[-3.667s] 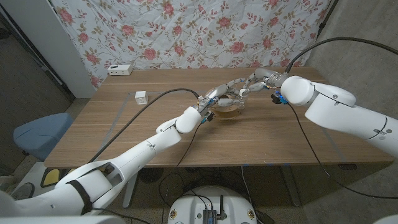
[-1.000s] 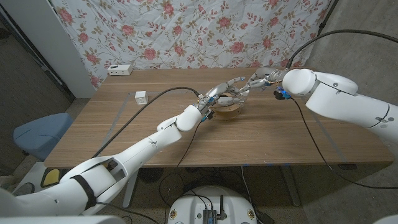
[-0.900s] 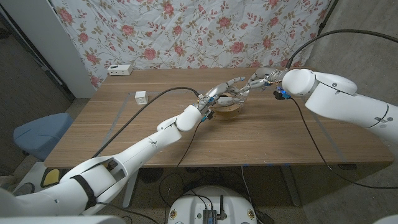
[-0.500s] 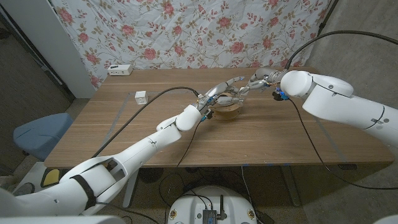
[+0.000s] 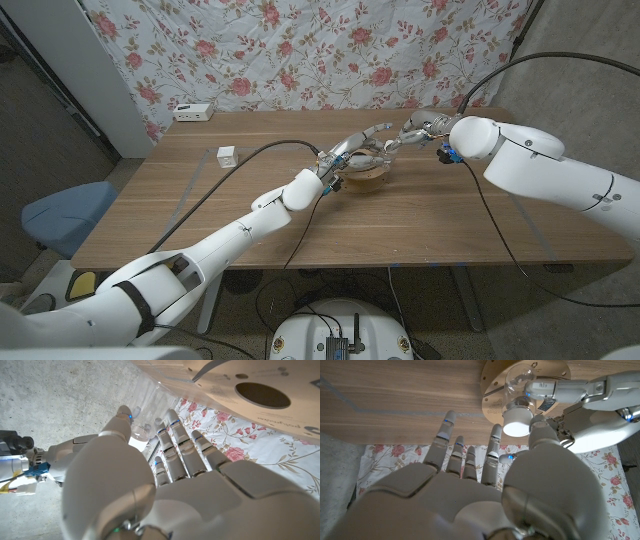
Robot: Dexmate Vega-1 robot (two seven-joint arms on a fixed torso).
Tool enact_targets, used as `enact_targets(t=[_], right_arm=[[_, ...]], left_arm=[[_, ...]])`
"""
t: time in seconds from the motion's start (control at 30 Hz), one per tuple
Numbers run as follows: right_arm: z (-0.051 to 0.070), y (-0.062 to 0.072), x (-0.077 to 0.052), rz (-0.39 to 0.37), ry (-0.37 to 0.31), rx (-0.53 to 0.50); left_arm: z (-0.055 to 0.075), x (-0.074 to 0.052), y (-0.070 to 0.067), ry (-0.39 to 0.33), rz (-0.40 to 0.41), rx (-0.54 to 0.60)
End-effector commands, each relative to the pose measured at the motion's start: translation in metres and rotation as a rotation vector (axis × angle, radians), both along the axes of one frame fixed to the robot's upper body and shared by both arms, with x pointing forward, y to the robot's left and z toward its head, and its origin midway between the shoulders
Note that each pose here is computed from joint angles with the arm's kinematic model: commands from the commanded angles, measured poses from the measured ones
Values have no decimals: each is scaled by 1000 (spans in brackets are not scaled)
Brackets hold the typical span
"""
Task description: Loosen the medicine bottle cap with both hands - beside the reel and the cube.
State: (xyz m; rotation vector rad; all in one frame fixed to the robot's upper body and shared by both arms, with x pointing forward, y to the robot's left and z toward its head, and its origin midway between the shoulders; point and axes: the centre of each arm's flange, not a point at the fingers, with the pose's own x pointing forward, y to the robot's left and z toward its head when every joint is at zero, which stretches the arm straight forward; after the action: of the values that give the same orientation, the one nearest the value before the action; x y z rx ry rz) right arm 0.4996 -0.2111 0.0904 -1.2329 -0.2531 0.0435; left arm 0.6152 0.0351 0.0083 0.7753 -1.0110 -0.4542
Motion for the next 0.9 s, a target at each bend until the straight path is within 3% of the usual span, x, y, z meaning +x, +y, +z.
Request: enact_targets(t=[0.03,0.9], right_arm=[[-1,0,1,-2,-20,13],[-3,-1,2,34,-26,47]], left_arm=[[2,1,0,-2,1,0],[2,1,0,-4,-5,1]])
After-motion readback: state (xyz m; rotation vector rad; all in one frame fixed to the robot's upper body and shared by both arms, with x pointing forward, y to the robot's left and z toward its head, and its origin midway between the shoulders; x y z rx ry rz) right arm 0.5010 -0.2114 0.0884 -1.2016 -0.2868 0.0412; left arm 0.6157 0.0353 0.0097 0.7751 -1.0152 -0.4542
